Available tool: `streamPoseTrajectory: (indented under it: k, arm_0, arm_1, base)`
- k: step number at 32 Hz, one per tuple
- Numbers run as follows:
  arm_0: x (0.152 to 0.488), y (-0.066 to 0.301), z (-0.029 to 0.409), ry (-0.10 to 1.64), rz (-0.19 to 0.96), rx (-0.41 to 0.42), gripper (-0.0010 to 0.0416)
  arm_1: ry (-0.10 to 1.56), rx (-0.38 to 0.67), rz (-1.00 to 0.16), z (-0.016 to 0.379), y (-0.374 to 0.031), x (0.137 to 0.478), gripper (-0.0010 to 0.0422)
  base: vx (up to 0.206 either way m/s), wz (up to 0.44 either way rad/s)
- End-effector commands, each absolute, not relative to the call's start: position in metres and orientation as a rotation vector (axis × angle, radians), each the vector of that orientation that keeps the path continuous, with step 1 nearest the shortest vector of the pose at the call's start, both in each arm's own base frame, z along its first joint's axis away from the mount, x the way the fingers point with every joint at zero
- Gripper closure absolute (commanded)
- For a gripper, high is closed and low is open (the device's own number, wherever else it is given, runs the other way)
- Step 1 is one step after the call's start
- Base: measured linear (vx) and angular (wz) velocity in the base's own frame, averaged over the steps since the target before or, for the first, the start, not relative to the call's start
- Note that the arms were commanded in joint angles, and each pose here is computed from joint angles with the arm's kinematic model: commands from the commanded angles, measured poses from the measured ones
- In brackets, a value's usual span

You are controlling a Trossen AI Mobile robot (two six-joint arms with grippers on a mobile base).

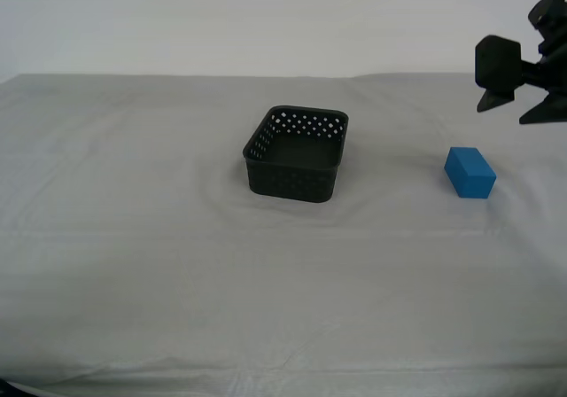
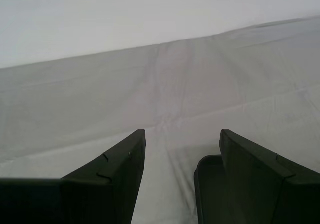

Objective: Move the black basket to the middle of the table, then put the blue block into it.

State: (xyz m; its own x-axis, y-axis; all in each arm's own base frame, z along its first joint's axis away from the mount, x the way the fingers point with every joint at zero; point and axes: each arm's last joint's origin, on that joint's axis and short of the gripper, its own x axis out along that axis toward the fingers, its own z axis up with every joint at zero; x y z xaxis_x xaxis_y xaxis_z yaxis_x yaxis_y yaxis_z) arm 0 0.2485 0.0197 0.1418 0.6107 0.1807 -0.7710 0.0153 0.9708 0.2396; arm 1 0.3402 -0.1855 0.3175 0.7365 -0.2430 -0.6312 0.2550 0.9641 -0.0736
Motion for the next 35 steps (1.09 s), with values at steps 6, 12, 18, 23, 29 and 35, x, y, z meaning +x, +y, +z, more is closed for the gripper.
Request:
streamPoseTrajectory:
  k: [6, 12, 18, 23, 29, 35]
  arm_0:
    - [0.256, 0.029, 0.108, 1.038, 0.114, 0.214, 0.0081]
    - [0.265, 0.033, 0.096, 1.086, 0.115, 0.208, 0.0092]
    - [0.284, 0.043, 0.079, 1.155, 0.13, 0.187, 0.0099]
    - [0.291, 0.045, 0.083, 1.192, 0.106, 0.181, 0.0161]
    - [0.3, 0.045, 0.093, 1.22, 0.081, 0.167, 0.0368]
    - [0.303, 0.047, 0.099, 1.242, 0.125, 0.174, 0.0405]
  arm_1:
    - [0.685, 0.023, -0.282, 0.318, -0.186, 0.34, 0.0213]
    - [0.683, 0.021, -0.285, 0.318, -0.186, 0.341, 0.0213]
    - [0.688, 0.009, -0.32, 0.319, -0.187, 0.34, 0.0213]
    - [0.688, 0.009, -0.32, 0.319, -0.187, 0.34, 0.0213]
    - [0.689, 0.01, -0.321, 0.318, -0.187, 0.34, 0.0213]
    - [0.688, 0.01, -0.32, 0.318, -0.187, 0.34, 0.0213]
  base:
    - [0.0, 0.0]
    - [0.0, 0.0]
    - [0.0, 0.0]
    - [0.0, 0.0]
    - [0.0, 0.0]
    - [0.0, 0.0]
